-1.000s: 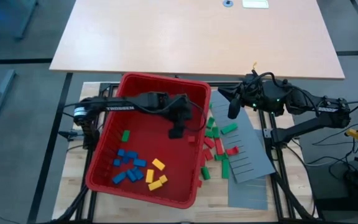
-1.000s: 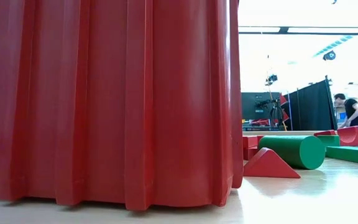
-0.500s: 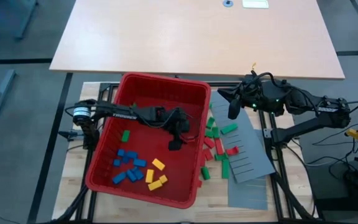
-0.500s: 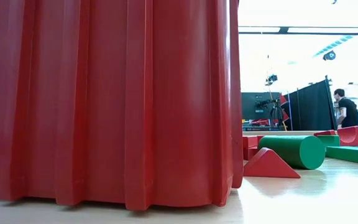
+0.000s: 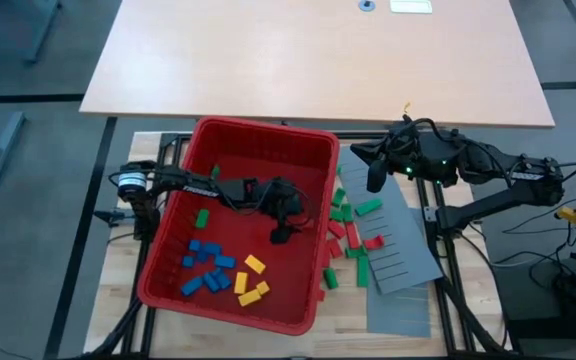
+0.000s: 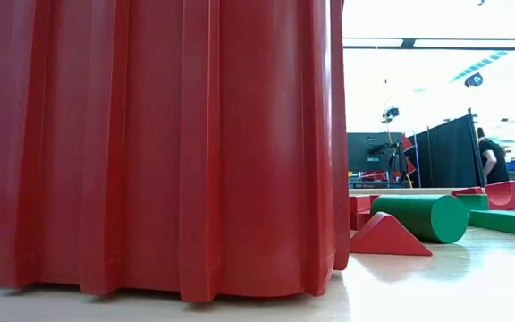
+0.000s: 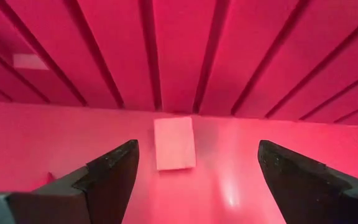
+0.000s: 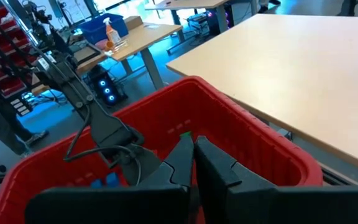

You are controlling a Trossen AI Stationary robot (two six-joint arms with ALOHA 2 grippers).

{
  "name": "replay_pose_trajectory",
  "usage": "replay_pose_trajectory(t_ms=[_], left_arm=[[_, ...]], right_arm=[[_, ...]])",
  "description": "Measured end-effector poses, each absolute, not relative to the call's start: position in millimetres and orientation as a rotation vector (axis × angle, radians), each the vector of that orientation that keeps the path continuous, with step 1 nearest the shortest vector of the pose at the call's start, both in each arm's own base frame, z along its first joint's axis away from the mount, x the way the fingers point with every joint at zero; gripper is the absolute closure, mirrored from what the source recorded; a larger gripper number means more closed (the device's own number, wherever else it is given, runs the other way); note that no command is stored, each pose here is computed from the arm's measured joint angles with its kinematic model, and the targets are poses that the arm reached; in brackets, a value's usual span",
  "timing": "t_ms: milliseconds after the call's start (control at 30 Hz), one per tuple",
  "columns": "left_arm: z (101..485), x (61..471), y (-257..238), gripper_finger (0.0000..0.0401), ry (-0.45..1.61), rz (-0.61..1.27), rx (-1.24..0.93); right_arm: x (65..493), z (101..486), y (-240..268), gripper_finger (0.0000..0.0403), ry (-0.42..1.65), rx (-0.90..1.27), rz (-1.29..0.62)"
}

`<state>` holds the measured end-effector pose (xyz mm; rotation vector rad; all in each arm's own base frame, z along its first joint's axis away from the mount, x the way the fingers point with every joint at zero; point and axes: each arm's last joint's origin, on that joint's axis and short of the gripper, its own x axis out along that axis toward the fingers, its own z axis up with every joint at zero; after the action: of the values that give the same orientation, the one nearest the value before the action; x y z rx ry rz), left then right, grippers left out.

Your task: Sort blocks

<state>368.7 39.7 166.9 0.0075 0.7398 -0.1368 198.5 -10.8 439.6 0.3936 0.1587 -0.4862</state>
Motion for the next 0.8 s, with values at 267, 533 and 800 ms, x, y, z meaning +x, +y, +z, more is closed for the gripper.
replay_pose_trajectory(t_ms=[267,533,800], left_arm=[[165.7,368.1,47.9,0.0087,0.704,-0.114,0.007],[161.7,364.9,49.9,0.0087,0.711,-0.147,-0.008],[157.1,366.0,49.7,0.0087,0.711,-0.164,0.005]], right_arm=[[198.5,439.6,-10.8,0.0403,0.156,0.403,-0.487],[198.5,439.6,-10.8,0.0403,0.156,0.402,-0.487],[198.5,439.6,-10.8,0.0403,0.157,0.401,-0.487]])
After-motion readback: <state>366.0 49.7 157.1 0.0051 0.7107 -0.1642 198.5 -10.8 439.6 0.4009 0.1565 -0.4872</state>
